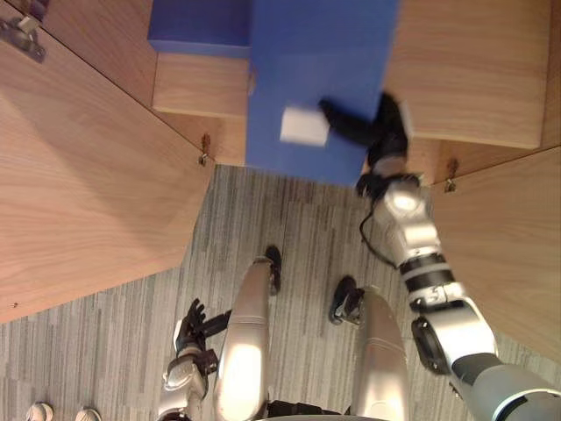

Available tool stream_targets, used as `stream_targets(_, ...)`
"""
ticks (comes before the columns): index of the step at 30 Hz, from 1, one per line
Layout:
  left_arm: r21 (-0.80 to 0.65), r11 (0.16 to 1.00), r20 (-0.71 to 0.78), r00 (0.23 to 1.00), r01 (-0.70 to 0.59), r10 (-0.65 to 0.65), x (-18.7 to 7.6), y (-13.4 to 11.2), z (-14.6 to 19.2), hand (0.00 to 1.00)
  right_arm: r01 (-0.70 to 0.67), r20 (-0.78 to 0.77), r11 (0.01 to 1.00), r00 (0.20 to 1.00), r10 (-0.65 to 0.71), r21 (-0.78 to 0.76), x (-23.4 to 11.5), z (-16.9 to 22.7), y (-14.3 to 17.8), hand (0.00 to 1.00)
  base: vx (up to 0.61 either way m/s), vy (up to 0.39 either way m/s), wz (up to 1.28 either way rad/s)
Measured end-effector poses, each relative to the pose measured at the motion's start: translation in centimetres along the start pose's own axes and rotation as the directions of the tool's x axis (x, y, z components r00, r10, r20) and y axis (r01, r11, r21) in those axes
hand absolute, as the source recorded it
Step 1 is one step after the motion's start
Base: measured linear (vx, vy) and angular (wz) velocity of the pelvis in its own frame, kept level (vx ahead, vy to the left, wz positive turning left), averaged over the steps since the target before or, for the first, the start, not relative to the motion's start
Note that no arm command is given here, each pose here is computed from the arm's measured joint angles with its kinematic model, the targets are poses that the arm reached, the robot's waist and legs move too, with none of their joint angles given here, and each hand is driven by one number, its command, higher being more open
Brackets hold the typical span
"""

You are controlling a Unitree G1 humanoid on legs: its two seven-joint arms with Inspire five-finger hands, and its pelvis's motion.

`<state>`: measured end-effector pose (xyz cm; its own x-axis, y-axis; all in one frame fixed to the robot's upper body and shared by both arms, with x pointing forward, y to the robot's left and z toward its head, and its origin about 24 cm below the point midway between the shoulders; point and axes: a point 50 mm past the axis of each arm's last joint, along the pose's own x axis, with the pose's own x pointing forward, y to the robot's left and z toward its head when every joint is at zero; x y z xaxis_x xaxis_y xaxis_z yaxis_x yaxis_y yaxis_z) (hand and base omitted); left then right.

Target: Walk over to the cabinet, pick up the folder, carry it to the office cabinet, place the folder inside the office cabinet, then close the office cabinet door

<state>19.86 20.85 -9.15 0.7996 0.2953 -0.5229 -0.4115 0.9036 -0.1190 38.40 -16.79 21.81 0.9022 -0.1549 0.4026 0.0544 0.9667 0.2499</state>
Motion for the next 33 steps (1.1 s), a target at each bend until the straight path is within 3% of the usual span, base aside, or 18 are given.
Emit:
stream_targets(6, -0.103, 0.994, 0.168, 0.985, 0.045, -0.028, 0.5, -2.8, 4.0, 1.0, 0.149, 0.042, 0.951, 0.985, -0.166, 0.271, 1.2, 2.9, -0.6, 0.0, -0.08, -0.044, 0.02)
stream_targets(7, -0.114, 0.992, 0.176, 0.984, 0.049, -0.029, 0.5, -3.0, 4.2, 1.0, 0.163, 0.037, 0.941, 0.983, -0.182, 0.296, 1.3, 3.0, -0.7, 1.0, -0.05, -0.055, 0.04)
stream_targets(13, -0.2, 0.979, 0.19, 0.982, 0.029, 0.01, 0.4, -4.2, 4.8, 1.0, 0.31, -0.054, 0.747, 0.937, -0.346, 0.588, 2.3, 4.6, -1.6, 1.0, 0.0, -0.054, 0.04)
stream_targets(17, -0.218, 0.975, 0.202, 0.979, 0.035, 0.01, 0.2, -4.8, 5.1, 1.0, 0.295, -0.05, 0.619, 0.923, -0.381, 0.728, 2.8, 6.2, -1.1, 1.0, -0.01, -0.05, 0.01)
stream_targets(20, -0.217, 0.976, 0.202, 0.979, 0.032, 0.013, 0.2, -4.9, 5.1, 1.0, 0.268, -0.017, 0.596, 0.92, -0.392, 0.757, 2.7, 7.0, -1.0, 1.0, -0.05, -0.062, 0.03)
stream_targets(25, -0.216, 0.976, 0.198, 0.98, 0.026, 0.018, 0.2, -4.8, 5.1, 1.0, 0.231, -0.007, 0.627, 0.941, -0.339, 0.744, 2.5, 6.8, 0.6, 1.0, -0.04, -0.049, 0.01)
stream_targets(33, -0.202, 0.979, 0.184, 0.983, 0.022, 0.016, 0.4, -4.5, 4.7, 1.0, 0.046, -0.021, 0.862, 0.999, -0.041, 0.505, 2.7, 3.9, 4.6, 1.0, -0.02, -0.048, -0.02)
